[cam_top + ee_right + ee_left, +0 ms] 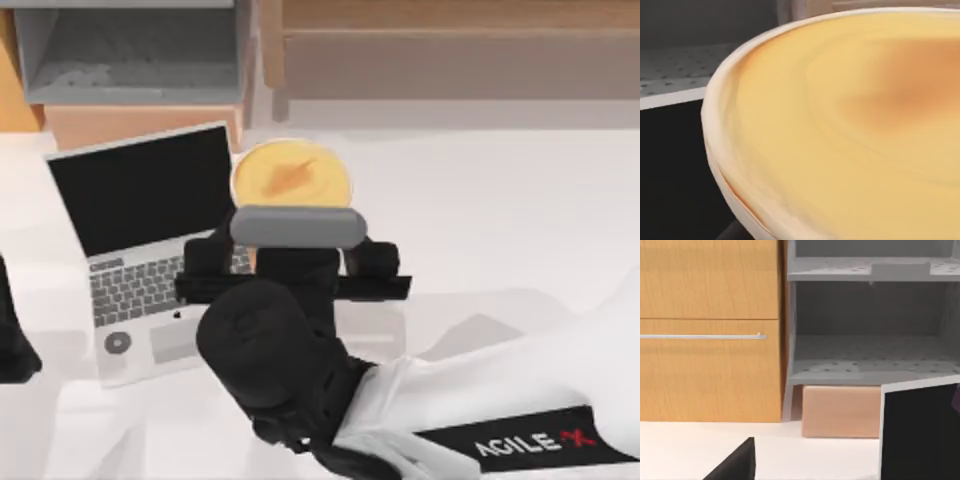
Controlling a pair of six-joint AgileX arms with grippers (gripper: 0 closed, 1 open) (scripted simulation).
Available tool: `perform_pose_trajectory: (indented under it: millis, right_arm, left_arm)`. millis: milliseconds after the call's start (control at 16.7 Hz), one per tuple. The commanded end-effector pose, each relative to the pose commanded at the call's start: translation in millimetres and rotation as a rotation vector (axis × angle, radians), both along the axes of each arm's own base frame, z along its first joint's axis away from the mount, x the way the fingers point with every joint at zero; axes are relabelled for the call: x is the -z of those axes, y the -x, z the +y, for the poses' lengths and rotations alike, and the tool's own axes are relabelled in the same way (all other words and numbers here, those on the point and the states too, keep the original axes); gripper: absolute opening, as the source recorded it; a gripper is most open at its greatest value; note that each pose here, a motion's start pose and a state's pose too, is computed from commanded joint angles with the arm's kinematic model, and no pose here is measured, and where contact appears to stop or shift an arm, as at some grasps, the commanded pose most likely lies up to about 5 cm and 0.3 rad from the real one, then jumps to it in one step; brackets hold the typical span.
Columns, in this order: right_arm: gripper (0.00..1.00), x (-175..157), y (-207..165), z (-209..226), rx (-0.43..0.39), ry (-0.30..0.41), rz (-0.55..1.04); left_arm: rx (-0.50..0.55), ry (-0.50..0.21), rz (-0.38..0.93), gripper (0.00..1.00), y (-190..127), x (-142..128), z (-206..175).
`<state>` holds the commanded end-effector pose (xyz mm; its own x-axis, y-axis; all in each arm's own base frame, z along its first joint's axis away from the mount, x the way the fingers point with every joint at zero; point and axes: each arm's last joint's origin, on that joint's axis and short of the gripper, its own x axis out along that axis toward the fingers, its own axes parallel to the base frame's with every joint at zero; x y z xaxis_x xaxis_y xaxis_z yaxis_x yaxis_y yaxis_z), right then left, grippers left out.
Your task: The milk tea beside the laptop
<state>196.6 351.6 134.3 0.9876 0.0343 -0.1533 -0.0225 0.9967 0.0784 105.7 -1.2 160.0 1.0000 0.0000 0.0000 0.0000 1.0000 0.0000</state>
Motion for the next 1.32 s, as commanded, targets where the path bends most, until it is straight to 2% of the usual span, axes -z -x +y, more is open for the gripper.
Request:
perform_pose_trajectory:
  millis: [240, 540, 1320]
  right_arm:
    - [0.00, 25, -7, -10, 0.033, 0.078, 0.044]
    - [0.00, 27, -7, -11, 0.034, 0.088, 0.050]
    - [0.98, 27, -7, -11, 0.034, 0.088, 0.050]
  left_arm:
    - [0.000, 0.000, 0.000, 1.00, 0, 0, 0]
    - [0.000, 0.000, 0.000, 1.00, 0, 0, 0]
    - [0.000, 0.000, 0.000, 1.00, 0, 0, 0]
